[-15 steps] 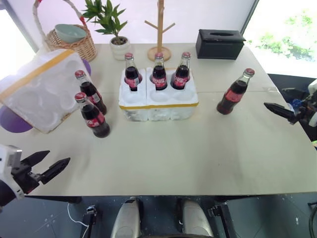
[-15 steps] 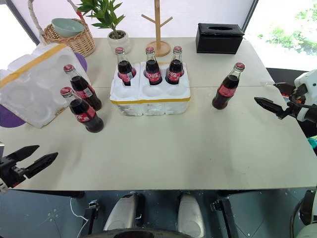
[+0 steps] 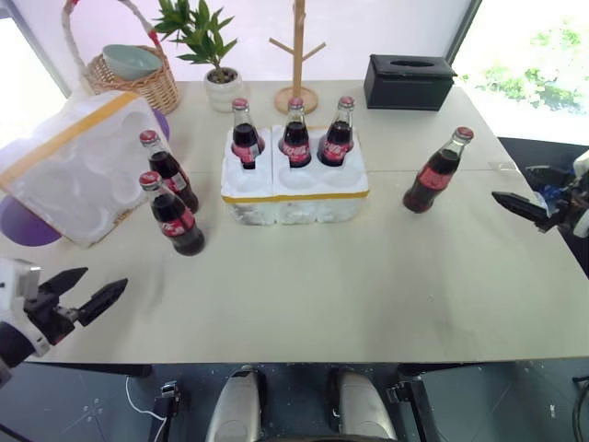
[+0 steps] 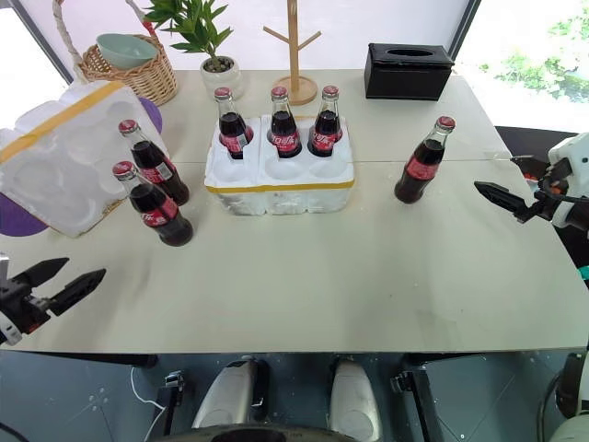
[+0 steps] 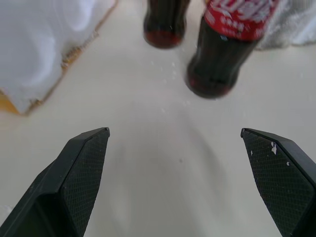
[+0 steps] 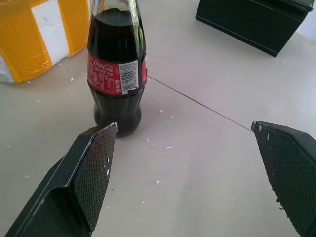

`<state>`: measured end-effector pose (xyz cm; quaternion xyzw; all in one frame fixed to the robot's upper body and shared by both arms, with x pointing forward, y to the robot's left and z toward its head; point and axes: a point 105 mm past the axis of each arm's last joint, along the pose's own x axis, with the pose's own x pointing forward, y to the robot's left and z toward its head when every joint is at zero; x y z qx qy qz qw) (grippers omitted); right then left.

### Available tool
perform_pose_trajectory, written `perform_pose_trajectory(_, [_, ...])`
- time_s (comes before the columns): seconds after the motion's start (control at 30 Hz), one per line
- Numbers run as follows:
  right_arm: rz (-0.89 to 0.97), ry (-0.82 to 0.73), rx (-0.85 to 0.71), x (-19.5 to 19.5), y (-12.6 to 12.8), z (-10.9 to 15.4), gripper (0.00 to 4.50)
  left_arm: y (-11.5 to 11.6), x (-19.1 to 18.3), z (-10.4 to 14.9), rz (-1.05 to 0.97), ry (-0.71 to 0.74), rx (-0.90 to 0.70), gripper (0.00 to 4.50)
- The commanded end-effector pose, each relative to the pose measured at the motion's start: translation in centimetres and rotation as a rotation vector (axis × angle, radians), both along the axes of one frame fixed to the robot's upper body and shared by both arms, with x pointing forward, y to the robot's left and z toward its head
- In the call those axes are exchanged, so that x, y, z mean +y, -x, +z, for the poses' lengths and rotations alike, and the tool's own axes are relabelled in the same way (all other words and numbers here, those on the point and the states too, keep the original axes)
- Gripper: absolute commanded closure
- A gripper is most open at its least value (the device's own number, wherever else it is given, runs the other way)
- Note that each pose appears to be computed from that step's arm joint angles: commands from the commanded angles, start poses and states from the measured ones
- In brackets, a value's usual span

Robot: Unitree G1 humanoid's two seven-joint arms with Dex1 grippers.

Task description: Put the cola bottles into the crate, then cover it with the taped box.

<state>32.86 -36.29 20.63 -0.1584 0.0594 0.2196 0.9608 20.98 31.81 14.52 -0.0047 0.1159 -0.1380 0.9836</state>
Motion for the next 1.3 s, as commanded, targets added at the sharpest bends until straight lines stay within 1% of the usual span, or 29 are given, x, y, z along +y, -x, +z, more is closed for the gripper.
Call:
perform_pose_trajectory(0.03, [0.029, -0.015, -0.023, 0.2, 0.5, 1.2, 0.00, -0.1, -0.3, 1.4, -0.018, -0.014, -0.052, 0.04])
perform_pose_trajectory(0.13, [0.122, -0.090, -0.006, 1.6, 1.0, 3.4, 0.00, -1.0, -1.3, 2.8, -0.047, 0.002, -0.103, 0.04])
perform_pose_trajectory(0.2, [0.202, -0.095, -0.006, 2.8, 1.7, 5.0, 0.00, -1.4, -2.2, 3.2, -0.081, 0.011, -0.115, 0.04])
perform_pose_trajectory(0.27, [0.286, -0.085, -0.012, 4.3, 2.7, 7.5, 0.00, -2.1, -3.5, 3.1, -0.119, 0.003, -0.116, 0.04])
perform_pose_trajectory(0.4, [0.433, -0.067, -0.016, 7.2, 4.7, 11.2, 0.00, -3.3, -5.1, 2.8, -0.171, 0.001, -0.118, 0.04])
perform_pose_trajectory(0.47, [0.522, -0.058, -0.019, 9.3, 5.8, 12.8, 0.00, -4.3, -5.7, 2.4, -0.187, -0.004, -0.119, 0.04])
perform_pose_trajectory(0.53, [0.605, -0.059, -0.014, 11.3, 6.9, 13.6, 0.00, -5.2, -6.1, 2.2, -0.194, -0.019, -0.123, 0.04])
perform_pose_trajectory(0.63, [0.737, -0.036, 0.013, 14.2, 8.8, 13.6, 0.00, -6.7, -6.6, 1.9, -0.199, -0.032, -0.139, 0.04])
perform_pose_trajectory(0.73, [0.795, -0.015, 0.037, 15.8, 9.7, 12.9, 0.00, -8.4, -6.9, 1.8, -0.176, -0.047, -0.170, 0.04])
perform_pose_trajectory(0.87, [0.806, -0.017, 0.045, 16.5, 9.9, 12.1, 0.00, -9.6, -7.8, 1.6, -0.182, -0.041, -0.197, 0.04])
perform_pose_trajectory(0.97, [0.810, -0.032, 0.040, 16.9, 9.8, 11.8, 0.00, -10.4, -8.9, 1.1, -0.197, -0.028, -0.195, 0.04])
perform_pose_trajectory(1.07, [0.813, -0.033, 0.038, 17.2, 9.8, 11.5, 0.00, -10.7, -9.1, 0.7, -0.200, -0.033, -0.195, 0.04])
perform_pose_trajectory(1.17, [0.817, -0.032, 0.038, 17.6, 9.8, 11.4, 0.00, -10.5, -9.2, 1.0, -0.221, -0.022, -0.212, 0.84])
perform_pose_trajectory(1.23, [0.815, -0.033, 0.041, 17.6, 9.7, 11.3, 0.00, -10.2, -9.1, 1.6, -0.237, -0.010, -0.212, 1.69])
perform_pose_trajectory(1.3, [0.809, -0.041, 0.056, 17.6, 9.7, 11.1, 0.00, -9.5, -9.8, 2.8, -0.299, 0.021, -0.209, 1.67])
